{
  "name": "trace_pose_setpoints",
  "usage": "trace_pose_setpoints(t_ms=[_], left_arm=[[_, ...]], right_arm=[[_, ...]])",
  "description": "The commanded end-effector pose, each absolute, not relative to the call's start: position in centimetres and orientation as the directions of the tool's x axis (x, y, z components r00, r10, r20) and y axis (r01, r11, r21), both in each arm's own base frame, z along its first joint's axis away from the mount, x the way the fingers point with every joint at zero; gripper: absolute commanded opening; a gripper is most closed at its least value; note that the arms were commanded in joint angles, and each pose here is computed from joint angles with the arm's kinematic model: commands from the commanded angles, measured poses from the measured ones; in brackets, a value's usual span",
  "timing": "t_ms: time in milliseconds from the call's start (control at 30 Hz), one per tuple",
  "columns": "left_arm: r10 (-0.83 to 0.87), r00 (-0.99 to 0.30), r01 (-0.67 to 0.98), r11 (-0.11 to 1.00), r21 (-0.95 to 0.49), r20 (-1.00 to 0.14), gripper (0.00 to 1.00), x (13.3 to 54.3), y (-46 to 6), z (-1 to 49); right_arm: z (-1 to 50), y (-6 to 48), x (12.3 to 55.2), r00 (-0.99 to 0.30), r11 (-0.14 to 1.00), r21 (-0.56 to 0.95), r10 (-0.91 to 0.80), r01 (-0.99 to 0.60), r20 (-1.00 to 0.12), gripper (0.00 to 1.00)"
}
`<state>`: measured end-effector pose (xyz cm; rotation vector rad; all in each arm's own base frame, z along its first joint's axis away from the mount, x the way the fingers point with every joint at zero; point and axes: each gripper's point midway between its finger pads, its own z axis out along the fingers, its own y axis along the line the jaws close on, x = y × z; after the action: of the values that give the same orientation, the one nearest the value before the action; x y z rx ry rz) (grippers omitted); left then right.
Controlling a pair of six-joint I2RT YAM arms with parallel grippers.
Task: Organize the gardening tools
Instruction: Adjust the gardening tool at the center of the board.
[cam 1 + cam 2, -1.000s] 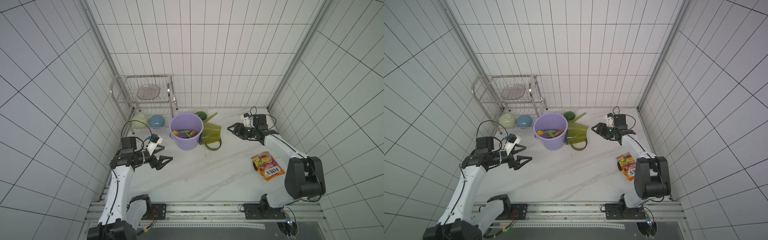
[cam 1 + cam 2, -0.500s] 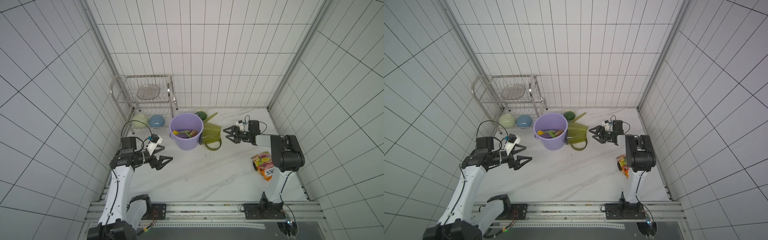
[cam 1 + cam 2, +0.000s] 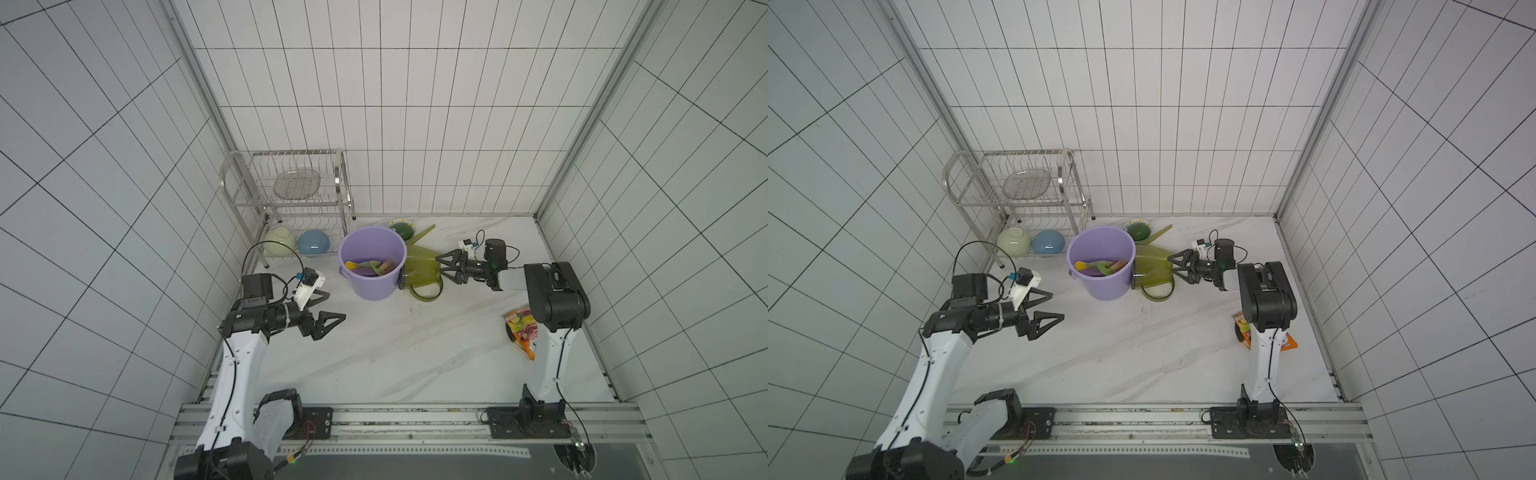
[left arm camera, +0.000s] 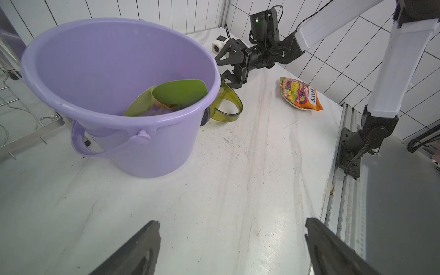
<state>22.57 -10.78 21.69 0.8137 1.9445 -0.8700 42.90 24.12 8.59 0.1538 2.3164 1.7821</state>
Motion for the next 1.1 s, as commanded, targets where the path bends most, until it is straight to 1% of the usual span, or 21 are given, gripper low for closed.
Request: trace_pose_setpoints(t_ms=[0,267,400,633,867,933,967,1000,1067], left_arm=[[0.218,-0.434,0.791,0.556,-0.254,-0.874,0.96,22.7,-10.6,21.5],[0.217,-0.43,0.792,0.557,-0.251,-0.876,0.96,22.8,-10.6,21.6],[0.216,-0.432,0.791,0.557,-0.252,-0.876,0.96,22.7,-10.6,21.7],[0.223,-0.432,0.791,0.56,-0.248,-0.874,0.96,22.6,-10.6,21.6],[0.226,-0.43,0.791,0.561,-0.245,-0.874,0.96,22.6,-10.5,21.8],[0.225,-0.429,0.79,0.562,-0.243,-0.875,0.96,22.8,-10.5,21.8],[0.225,-0.426,0.791,0.562,-0.241,-0.876,0.96,22.8,-10.5,21.8],[0.225,-0.428,0.79,0.563,-0.242,-0.875,0.96,22.8,-10.5,21.8],[0.226,-0.43,0.789,0.564,-0.242,-0.874,0.96,22.9,-10.5,21.7]], right_arm=[[8.8,25.3,43.0,-0.976,0.238,0.968,0.18,-0.077,-0.122,0.71],[9.0,26.8,42.7,-0.98,0.192,0.979,0.165,-0.075,-0.108,0.68],[9.6,27.1,42.8,-0.979,0.171,0.982,0.17,-0.086,-0.115,0.64],[11.5,27.0,43.0,-0.972,0.137,0.983,0.187,-0.119,-0.144,0.51],[14.0,26.5,42.9,-0.961,0.134,0.978,0.207,-0.158,-0.184,0.35],[14.8,26.3,42.8,-0.957,0.144,0.973,0.205,-0.178,-0.206,0.3],[15.0,26.2,42.6,-0.959,0.155,0.973,0.201,-0.168,-0.198,0.27],[15.3,26.1,42.3,-0.96,0.18,0.97,0.196,-0.163,-0.198,0.24],[15.8,25.9,41.9,-0.955,0.23,0.955,0.182,-0.189,-0.233,0.2]])
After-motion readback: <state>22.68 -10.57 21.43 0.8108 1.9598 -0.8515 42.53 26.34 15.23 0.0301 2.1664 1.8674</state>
